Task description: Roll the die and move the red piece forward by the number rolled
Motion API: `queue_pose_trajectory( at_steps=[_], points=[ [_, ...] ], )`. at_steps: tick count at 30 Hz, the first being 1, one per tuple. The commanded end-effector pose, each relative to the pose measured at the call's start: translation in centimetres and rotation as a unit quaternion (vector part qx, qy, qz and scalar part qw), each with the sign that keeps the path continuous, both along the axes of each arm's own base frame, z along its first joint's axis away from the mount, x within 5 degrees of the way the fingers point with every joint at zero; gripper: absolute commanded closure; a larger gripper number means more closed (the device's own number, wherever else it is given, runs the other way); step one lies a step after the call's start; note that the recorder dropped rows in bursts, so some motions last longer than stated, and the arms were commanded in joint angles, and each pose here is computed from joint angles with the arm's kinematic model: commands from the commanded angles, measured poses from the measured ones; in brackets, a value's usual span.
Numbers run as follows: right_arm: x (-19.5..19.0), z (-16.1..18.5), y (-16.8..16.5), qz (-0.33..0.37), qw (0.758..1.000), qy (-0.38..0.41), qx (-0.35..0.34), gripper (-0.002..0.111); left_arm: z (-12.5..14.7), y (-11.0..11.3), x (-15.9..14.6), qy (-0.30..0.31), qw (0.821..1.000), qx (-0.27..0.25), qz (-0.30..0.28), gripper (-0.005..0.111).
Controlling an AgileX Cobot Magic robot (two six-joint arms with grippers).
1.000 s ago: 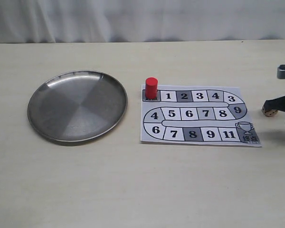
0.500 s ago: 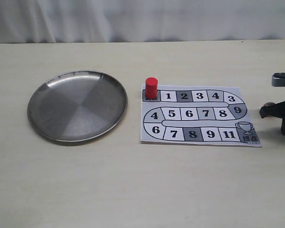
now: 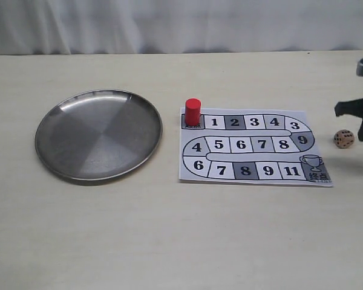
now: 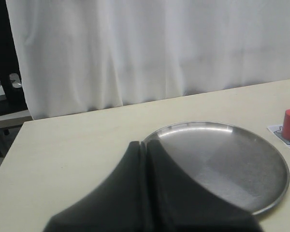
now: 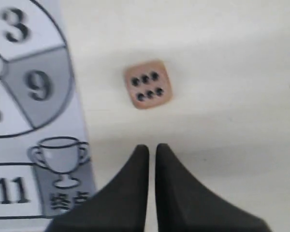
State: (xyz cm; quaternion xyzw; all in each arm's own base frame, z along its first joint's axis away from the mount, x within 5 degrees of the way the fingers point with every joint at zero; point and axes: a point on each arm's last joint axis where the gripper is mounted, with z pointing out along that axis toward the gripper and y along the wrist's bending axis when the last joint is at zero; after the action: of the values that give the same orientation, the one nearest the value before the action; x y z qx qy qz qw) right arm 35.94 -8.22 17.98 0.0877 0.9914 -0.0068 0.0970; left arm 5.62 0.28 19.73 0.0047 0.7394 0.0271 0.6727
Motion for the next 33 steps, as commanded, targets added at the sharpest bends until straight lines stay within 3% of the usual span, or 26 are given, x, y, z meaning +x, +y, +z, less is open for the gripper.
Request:
queue_pose_trajectory(
  at_steps=[1,5,10,15,19,23,33],
  points=[
    [0.4,3.5,1.9,0.048,0.991,-0.091,0.083,0.104,0.0,-0.1,0.0,-0.005,1.000,0.000,-0.005,0.107],
    [1.2,4.9,4.7,0.096,0.967,-0.158,0.174,0.104,0.0,-0.1,0.0,-0.005,1.000,0.000,-0.005,0.107],
    [2.5,4.5,9.9,0.179,0.956,-0.189,0.136,0.102,0.0,-0.1,0.0,-0.005,1.000,0.000,-0.005,0.107],
    [3.8,3.5,16.2,0.237,0.934,-0.253,0.085,0.077,0.0,-0.1,0.0,-0.005,1.000,0.000,-0.005,0.107],
    [4.4,2.8,20.6,0.268,0.916,-0.288,0.074,0.048,0.0,-0.1,0.0,-0.005,1.000,0.000,-0.005,0.107],
    [5.5,2.5,23.7,0.314,0.902,-0.286,0.083,0.033,0.0,-0.1,0.0,-0.005,1.000,0.000,-0.005,0.107],
    [8.1,-1.0,25.5,0.342,0.901,-0.254,0.080,0.029,0.0,-0.1,0.0,-0.005,1.000,0.000,-0.005,0.107]
  ],
)
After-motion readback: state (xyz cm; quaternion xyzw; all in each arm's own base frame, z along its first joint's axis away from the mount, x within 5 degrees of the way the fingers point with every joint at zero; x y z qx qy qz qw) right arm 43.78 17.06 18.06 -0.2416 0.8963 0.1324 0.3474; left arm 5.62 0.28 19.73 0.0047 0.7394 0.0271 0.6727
